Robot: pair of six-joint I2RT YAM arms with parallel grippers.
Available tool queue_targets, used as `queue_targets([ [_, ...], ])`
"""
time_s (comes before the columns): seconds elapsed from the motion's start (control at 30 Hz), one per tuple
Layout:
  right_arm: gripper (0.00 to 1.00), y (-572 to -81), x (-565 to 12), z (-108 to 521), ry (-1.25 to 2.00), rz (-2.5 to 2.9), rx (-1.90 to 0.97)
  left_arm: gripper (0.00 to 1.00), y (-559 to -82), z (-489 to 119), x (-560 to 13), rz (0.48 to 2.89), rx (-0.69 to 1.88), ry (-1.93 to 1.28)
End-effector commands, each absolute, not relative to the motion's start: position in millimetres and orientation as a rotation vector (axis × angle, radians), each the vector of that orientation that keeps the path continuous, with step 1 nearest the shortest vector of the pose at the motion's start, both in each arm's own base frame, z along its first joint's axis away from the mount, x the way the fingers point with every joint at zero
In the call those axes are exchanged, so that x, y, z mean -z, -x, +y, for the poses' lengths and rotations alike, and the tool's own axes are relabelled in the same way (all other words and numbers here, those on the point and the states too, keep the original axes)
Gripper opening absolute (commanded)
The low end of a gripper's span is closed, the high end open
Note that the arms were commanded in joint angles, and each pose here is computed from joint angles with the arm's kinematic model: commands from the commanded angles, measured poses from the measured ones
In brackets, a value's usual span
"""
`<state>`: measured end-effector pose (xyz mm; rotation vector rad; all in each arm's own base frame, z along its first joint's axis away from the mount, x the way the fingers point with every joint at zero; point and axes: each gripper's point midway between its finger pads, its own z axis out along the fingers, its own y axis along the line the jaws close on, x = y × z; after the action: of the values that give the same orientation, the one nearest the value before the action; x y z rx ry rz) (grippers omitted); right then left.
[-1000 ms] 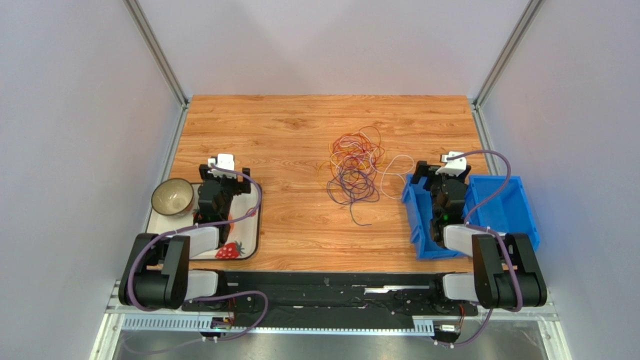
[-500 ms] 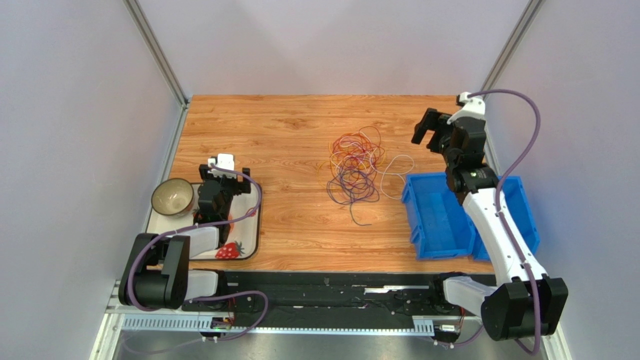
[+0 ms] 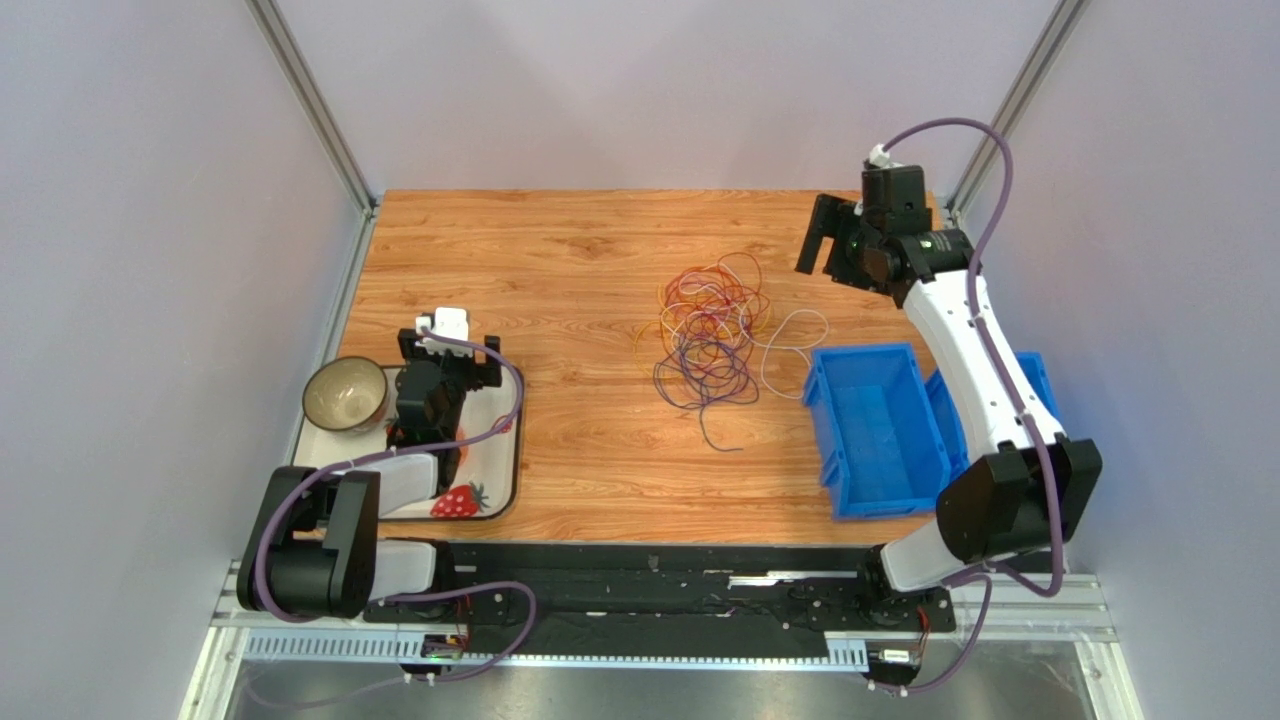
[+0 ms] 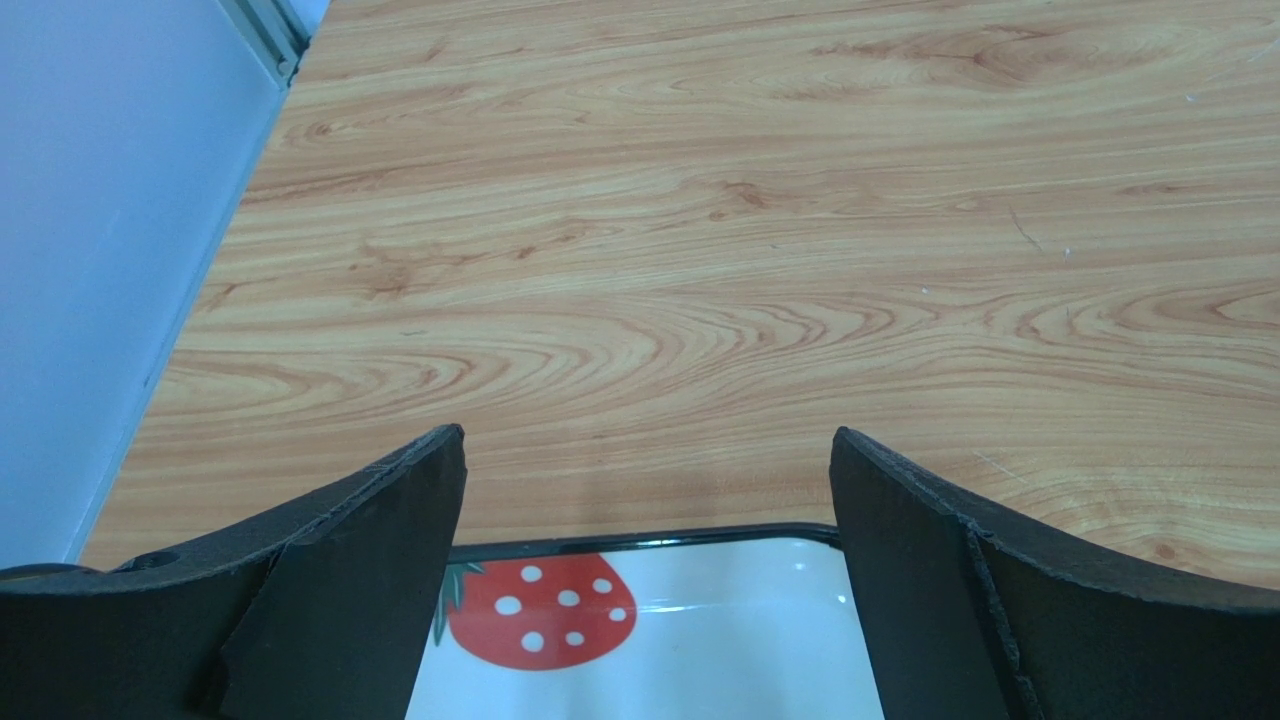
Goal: Untangle the cables
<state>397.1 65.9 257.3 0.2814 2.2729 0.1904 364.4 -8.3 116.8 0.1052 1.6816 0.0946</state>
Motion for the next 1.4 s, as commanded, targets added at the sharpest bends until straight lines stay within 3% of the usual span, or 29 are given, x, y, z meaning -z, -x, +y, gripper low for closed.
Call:
queue_targets([
  [0.0, 0.89, -395, -237, 98, -0.187, 2.393, -0.250, 0.99, -372, -7, -136, 1.614, -0.085, -0.081],
  [0.23, 0.81, -398, -179, 168, 0.031, 2.556, -0.371, 0.99, -372, -7, -135, 1.617, -0.085, -0.082],
  [0.63, 0.78, -404, -154, 246, 0.194, 2.573, -0.522, 0.99, -374, -6, -149, 1.582, -0.079, -0.085],
  [0.67, 0.78, -405, -149, 246, 0.189, 2.585, -0.518, 0.99, -368, -10, -139, 1.657, -0.069, -0.108],
  [0.7, 0.78, -406, -148, 247, 0.177, 2.583, -0.520, 0.99, -361, -8, -170, 1.612, -0.079, -0.088],
  [0.73, 0.77, -406, -147, 249, 0.176, 2.588, -0.525, 0.99, -362, -7, -203, 1.588, -0.045, -0.009],
  [0.77, 0.77, -408, -144, 250, 0.173, 2.593, -0.526, 0.99, -350, 0, -193, 1.696, -0.054, 0.062],
  [0.83, 0.76, -409, -142, 251, 0.155, 2.603, -0.525, 0.99, -337, 7, -235, 1.625, 0.046, 0.318],
  [0.87, 0.76, -411, -145, 253, 0.152, 2.597, -0.525, 0.99, -309, 35, -192, 1.772, -0.062, 0.604],
  [0.9, 0.75, -410, -143, 253, 0.147, 2.607, -0.520, 0.99, -296, 39, -185, 1.782, -0.026, 0.783],
  [0.93, 0.75, -410, -142, 253, 0.138, 2.611, -0.515, 0.99, -296, 31, -182, 1.828, 0.029, 0.744],
  [0.97, 0.75, -411, -143, 254, 0.134, 2.606, -0.511, 0.99, -313, -5, -200, 1.822, 0.266, 0.555],
  [1.13, 0.75, -412, -143, 258, 0.127, 2.603, -0.501, 0.99, -294, 1, -217, 1.793, 0.262, 0.641],
  [1.37, 0.75, -407, -141, 259, 0.114, 2.610, -0.493, 0.99, -297, -39, -293, 1.601, 0.504, 0.392],
])
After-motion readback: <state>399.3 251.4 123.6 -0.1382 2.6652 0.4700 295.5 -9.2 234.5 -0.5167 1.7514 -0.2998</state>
